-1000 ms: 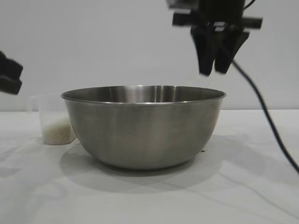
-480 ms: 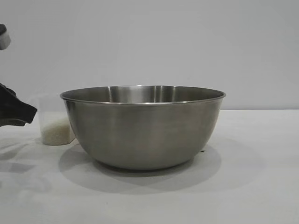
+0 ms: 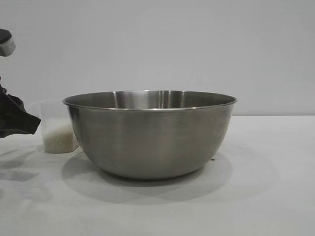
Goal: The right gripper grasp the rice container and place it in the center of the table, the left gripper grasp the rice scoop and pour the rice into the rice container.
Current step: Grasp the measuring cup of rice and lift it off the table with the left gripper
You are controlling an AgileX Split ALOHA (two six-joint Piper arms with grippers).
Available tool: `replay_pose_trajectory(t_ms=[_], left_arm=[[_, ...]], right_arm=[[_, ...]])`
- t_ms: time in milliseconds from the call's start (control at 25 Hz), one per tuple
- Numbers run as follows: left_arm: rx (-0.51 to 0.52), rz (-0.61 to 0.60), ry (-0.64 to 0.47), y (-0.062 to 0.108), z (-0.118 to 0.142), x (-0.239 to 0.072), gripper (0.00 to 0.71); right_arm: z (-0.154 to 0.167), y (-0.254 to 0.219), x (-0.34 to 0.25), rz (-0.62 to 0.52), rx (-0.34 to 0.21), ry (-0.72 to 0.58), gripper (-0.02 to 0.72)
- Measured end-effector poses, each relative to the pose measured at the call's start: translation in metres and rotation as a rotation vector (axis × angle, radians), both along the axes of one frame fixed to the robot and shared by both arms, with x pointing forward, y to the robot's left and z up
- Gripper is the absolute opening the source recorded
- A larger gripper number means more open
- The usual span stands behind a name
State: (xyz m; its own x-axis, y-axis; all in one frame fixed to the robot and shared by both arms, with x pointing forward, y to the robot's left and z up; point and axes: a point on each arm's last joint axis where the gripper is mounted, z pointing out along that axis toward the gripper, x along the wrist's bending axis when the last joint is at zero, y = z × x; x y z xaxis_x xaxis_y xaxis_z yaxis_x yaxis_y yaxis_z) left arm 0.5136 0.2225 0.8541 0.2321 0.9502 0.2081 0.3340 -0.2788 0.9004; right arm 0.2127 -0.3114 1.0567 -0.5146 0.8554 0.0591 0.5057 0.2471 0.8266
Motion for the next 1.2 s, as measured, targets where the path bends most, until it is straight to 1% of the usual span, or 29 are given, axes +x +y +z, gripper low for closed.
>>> replay_pose_trajectory(t_ms=[160,480,680,1000,1200], left_arm=[[0.003,0.0,-0.003,-0.002,-0.007,0.006,0.204],[0.0,0.021,-0.028,-0.001,-0.008,0.008,0.204],[0.0,0.026,-0.033,-0.001,-0.008,0.01,0.204],[-0.006,0.027,-0.05,-0.004,-0.01,0.02,0.204],[-0.014,0.034,-0.07,-0.006,-0.008,0.026,0.204]], right_arm=[[-0.011,0.004,0.003,0.017,-0.021,0.039,0.251],[-0.014,0.01,0.014,0.028,0.015,-0.039,0.251],[-0.014,0.011,0.014,0.028,0.019,-0.042,0.251],[-0.014,0.011,0.014,0.028,0.019,-0.043,0.251],[-0.014,0.011,0.014,0.028,0.02,-0.044,0.251]])
